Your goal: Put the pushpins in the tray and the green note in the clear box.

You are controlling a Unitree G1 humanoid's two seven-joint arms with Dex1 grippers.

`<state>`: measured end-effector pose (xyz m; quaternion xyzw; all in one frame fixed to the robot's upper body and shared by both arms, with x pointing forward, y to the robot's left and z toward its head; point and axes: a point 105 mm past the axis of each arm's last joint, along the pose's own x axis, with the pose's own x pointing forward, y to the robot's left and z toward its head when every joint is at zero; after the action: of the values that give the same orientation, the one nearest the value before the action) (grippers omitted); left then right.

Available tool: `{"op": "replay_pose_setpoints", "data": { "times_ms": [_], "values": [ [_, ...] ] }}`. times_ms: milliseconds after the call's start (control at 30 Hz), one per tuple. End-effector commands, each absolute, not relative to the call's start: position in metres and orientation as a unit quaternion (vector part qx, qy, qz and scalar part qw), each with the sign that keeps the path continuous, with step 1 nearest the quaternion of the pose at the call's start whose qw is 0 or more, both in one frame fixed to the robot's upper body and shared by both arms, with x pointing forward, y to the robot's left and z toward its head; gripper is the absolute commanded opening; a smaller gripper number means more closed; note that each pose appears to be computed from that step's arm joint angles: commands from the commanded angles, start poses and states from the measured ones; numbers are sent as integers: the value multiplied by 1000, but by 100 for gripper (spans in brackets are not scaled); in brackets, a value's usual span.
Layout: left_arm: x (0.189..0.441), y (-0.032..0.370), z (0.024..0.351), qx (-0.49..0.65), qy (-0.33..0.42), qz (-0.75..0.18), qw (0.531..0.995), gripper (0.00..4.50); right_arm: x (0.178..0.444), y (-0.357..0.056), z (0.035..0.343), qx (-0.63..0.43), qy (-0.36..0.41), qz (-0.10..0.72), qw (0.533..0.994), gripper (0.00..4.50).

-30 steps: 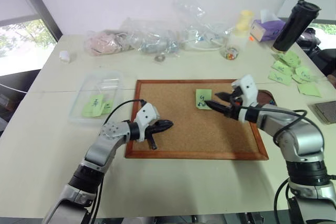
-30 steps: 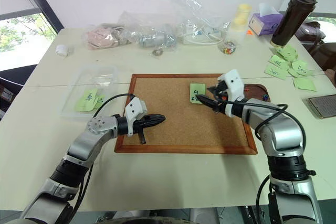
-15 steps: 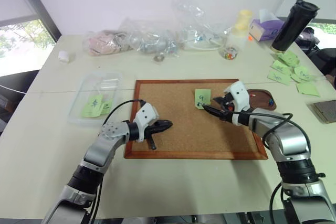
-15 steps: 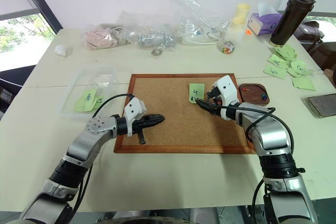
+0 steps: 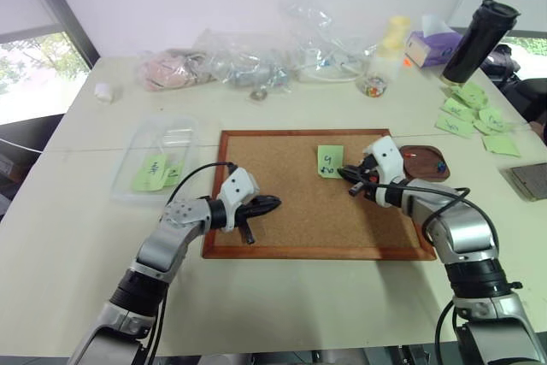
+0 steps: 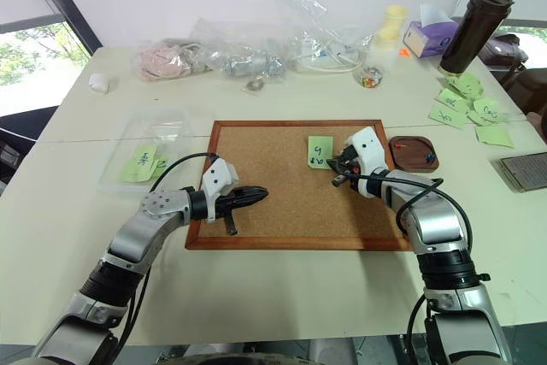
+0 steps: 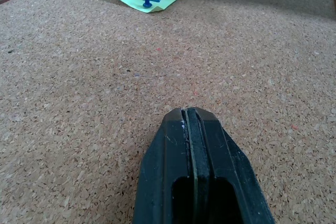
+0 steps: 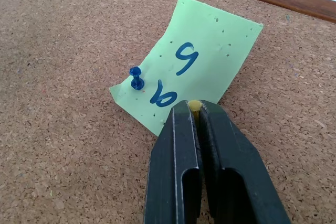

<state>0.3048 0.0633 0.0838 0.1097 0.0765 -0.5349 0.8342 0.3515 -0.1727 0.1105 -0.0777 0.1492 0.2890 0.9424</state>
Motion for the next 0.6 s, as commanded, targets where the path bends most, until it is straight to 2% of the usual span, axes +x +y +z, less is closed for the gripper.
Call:
{"op": "replay_pose_setpoints", "data": {
  "times_ms": [33, 167, 267, 433, 600],
  "values": [
    [296, 63, 69, 110, 105, -545, 825, 0, 353, -187, 165, -60, 65, 268, 959, 6],
    [295, 62, 68, 111, 109, -548, 822, 0, 354, -209, 188, -35, 40, 239, 970, 6],
    [294, 62, 68, 109, 109, -549, 821, 0, 359, -239, 200, 3, 23, 182, 983, 6],
    [295, 59, 68, 108, 108, -552, 820, 0, 358, -273, 200, 22, 27, 122, 992, 6],
    [295, 57, 69, 108, 105, -554, 818, 0, 354, -297, 190, -11, 45, 80, 996, 6]
  ]
}}
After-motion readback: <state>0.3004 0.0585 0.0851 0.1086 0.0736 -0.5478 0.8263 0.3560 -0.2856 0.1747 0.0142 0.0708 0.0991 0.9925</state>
